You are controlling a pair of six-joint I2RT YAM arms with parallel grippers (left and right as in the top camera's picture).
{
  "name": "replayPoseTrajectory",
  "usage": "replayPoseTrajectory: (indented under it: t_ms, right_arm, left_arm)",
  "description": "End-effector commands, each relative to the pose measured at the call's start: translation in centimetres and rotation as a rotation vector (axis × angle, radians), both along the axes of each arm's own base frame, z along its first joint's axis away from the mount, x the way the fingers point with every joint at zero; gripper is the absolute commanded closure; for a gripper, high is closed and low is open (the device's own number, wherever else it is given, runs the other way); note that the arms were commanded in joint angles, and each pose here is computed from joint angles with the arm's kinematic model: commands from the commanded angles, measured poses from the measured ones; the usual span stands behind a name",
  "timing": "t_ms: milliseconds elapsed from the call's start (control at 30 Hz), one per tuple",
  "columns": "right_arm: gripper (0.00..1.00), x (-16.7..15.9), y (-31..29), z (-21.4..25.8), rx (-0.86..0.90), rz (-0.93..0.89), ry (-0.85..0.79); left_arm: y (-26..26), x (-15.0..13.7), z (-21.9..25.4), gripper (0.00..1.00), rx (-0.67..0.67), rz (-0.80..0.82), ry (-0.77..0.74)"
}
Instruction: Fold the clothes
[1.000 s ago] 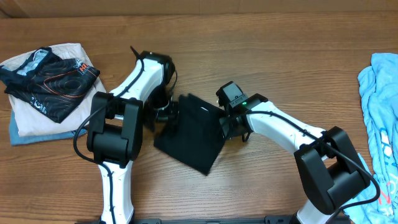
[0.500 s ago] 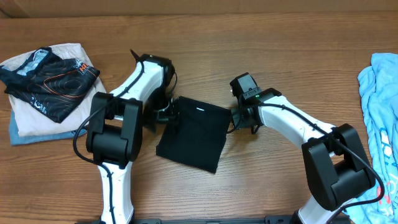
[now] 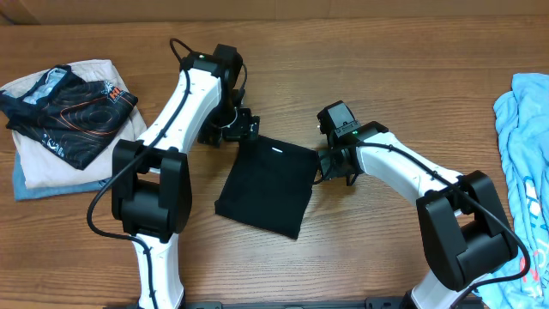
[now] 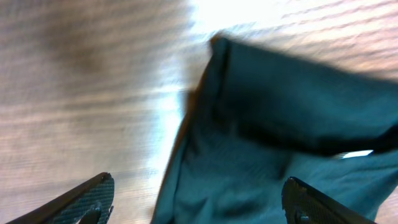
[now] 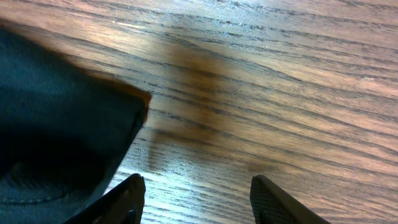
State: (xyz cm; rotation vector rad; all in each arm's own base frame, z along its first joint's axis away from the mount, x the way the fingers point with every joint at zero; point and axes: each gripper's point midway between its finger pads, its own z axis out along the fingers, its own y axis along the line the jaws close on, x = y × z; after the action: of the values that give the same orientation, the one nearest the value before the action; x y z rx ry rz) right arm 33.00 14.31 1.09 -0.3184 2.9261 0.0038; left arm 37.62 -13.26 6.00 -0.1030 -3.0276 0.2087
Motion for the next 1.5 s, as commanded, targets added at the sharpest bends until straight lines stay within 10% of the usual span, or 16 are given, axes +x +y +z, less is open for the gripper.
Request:
replayPoseTrajectory:
  t_ms: [0, 567, 1033, 1467]
  right_arm:
    - [0.42, 0.0, 0.1, 0.3, 0.011, -0.006, -0.003]
    - [0.42, -0.3, 0.0, 0.3, 0.007, -0.006, 0.006]
    - [0.41, -0.6, -0.2, 0.2, 0.0, -0.006, 0.021]
    - [0.41, -1.0, -0.4, 0.2, -0.009, -0.006, 0.038]
  left_arm:
    - [-1.2, 0.0, 0.1, 0.1, -0.039, -0.058, -0.025]
    - [-5.7, 0.7, -3.7, 0.11, -0.312, -0.167, -0.124]
    - [-3.8, -0.9, -6.6, 0.05, -0.198, -0.202, -0.102]
    - [-1.2, 3.5, 0.0, 0.0, -0.17, -0.209, -0.182]
